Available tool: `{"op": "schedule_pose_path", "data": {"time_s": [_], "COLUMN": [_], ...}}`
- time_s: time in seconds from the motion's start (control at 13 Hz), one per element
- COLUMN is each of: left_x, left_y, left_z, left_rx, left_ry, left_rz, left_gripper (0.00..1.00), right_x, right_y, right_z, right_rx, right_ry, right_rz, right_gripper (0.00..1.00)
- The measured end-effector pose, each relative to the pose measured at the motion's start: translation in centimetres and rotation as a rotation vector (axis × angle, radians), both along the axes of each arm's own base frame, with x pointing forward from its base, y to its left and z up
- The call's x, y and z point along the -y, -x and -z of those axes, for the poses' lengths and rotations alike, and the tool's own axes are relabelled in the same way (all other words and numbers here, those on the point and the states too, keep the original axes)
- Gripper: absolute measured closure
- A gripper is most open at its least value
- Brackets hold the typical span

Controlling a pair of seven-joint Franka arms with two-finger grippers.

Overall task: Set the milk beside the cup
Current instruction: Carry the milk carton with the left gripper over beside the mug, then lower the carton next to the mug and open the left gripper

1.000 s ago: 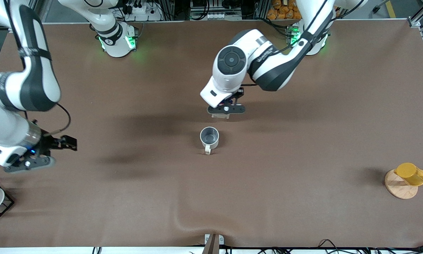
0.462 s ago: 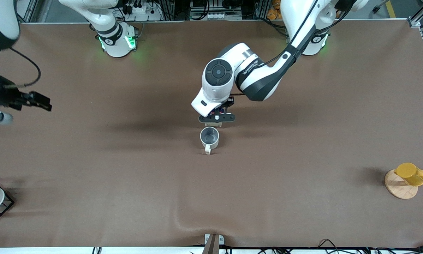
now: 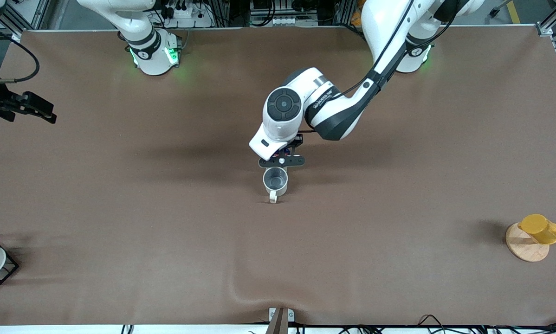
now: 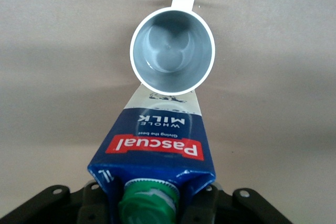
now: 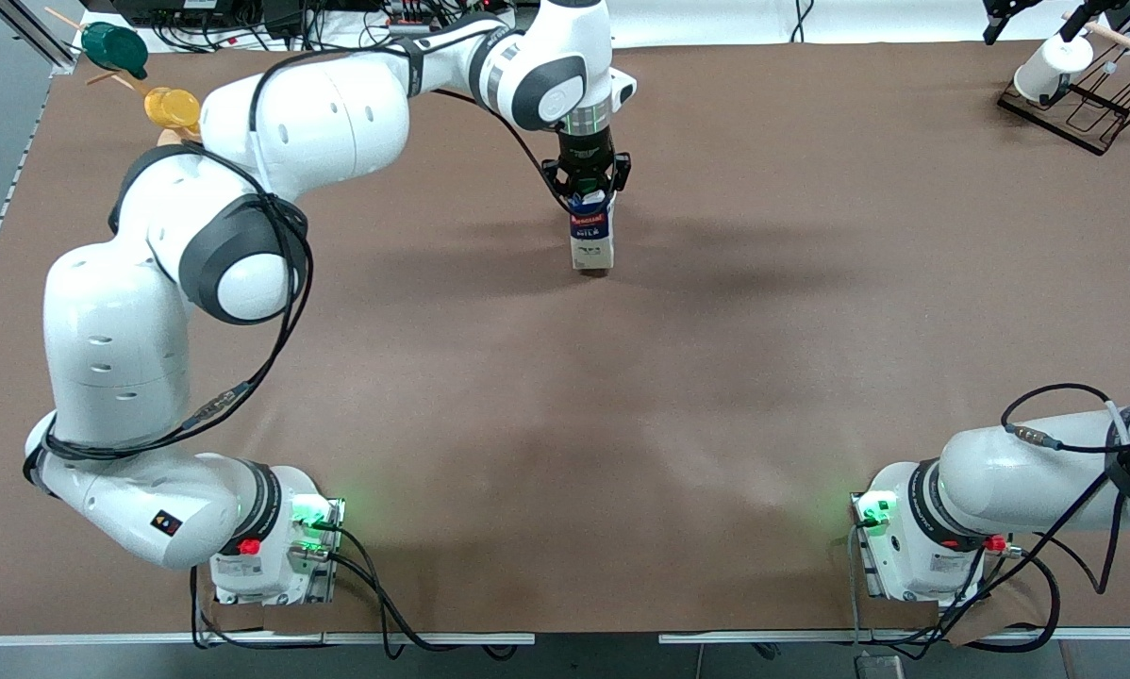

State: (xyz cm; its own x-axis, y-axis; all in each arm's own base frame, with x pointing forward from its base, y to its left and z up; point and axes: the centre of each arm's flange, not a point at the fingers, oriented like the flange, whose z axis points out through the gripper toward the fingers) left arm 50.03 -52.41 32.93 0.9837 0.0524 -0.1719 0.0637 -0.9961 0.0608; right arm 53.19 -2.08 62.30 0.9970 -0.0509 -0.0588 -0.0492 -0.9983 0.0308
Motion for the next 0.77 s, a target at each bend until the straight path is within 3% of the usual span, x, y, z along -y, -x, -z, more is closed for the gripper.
{"op": "schedule_pose_path", "data": {"time_s": [0.15,0.54,0.77], "left_x": [0.1,0.1,-0.3], "left_y": [-0.3,-1.0,-1.6], "left_z": [0.9,0.0,-5.0], "left_rx": [0.0,0.027,0.075], "left_ry": [0.003,0.027,0.058], "left_rz": [-0.005,-0.017,-0.024], "left_gripper": [0.49,0.01,0.0], "right_x": [0.5,2.5,2.7], "right_y": [0.5,0.6,0.7], "right_z": [-0.3,-1.7,-1.9], "right_rx": [-0.012,0.017,0.021], "right_ry": [-0.044,-0.061,-0.058], "right_rz": [0.009,-0.027,-0.026], "right_gripper": [0.0,0.0,0.0]}}
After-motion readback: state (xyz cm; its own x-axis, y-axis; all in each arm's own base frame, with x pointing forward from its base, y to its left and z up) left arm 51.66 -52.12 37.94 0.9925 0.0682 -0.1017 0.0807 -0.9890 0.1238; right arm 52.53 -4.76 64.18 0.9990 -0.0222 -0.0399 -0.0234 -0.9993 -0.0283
